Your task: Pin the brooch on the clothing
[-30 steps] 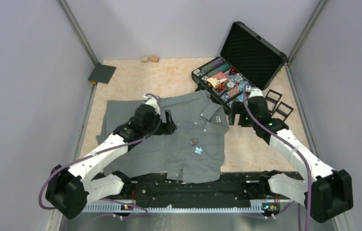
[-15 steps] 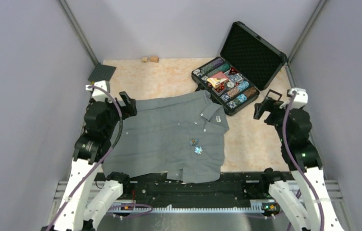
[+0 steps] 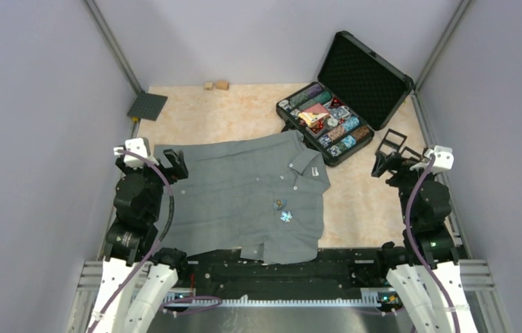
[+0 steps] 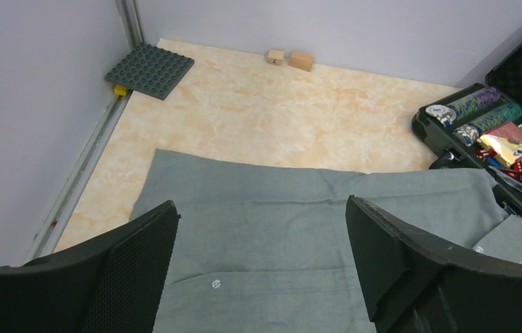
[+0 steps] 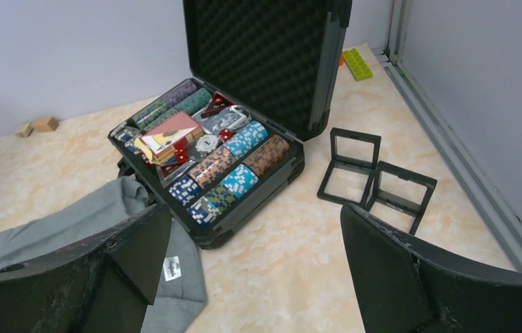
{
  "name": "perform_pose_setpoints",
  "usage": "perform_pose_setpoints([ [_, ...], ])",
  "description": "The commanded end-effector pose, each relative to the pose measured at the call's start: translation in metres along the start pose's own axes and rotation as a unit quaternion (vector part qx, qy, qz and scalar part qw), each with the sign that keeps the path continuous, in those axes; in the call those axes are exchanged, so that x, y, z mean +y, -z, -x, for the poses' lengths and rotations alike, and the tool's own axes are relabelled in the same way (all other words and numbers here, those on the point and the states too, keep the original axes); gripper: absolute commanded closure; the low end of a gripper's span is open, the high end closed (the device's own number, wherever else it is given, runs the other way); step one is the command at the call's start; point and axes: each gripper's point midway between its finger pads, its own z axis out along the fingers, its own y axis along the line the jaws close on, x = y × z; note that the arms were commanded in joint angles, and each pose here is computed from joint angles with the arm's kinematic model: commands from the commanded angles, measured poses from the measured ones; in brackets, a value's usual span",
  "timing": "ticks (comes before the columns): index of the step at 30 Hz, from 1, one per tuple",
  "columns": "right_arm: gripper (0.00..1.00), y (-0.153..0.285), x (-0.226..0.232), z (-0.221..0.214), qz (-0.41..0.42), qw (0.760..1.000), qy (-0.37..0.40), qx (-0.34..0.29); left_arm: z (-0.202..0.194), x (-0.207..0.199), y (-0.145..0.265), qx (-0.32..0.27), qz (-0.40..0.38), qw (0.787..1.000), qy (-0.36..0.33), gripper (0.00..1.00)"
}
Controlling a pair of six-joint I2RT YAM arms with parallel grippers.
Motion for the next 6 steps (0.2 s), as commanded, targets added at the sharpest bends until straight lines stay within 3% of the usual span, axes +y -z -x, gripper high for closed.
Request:
perform_pose_setpoints([
  [1, 0.06, -0.0028, -0.0001, 0.0207, -0.006, 0.999, -0.001, -0.032, 0.0153, 0.0040, -0.0006, -0.030, 0.011, 0.999, -0.004, 0.06],
  [6, 0.06, -0.0038, 0.0018, 0.0200, -0.001, 1.000, 0.001, -0.029, 0.0118, 0.0081, -0.0051, -0.017, 0.027, 0.999, -0.003, 0.05],
])
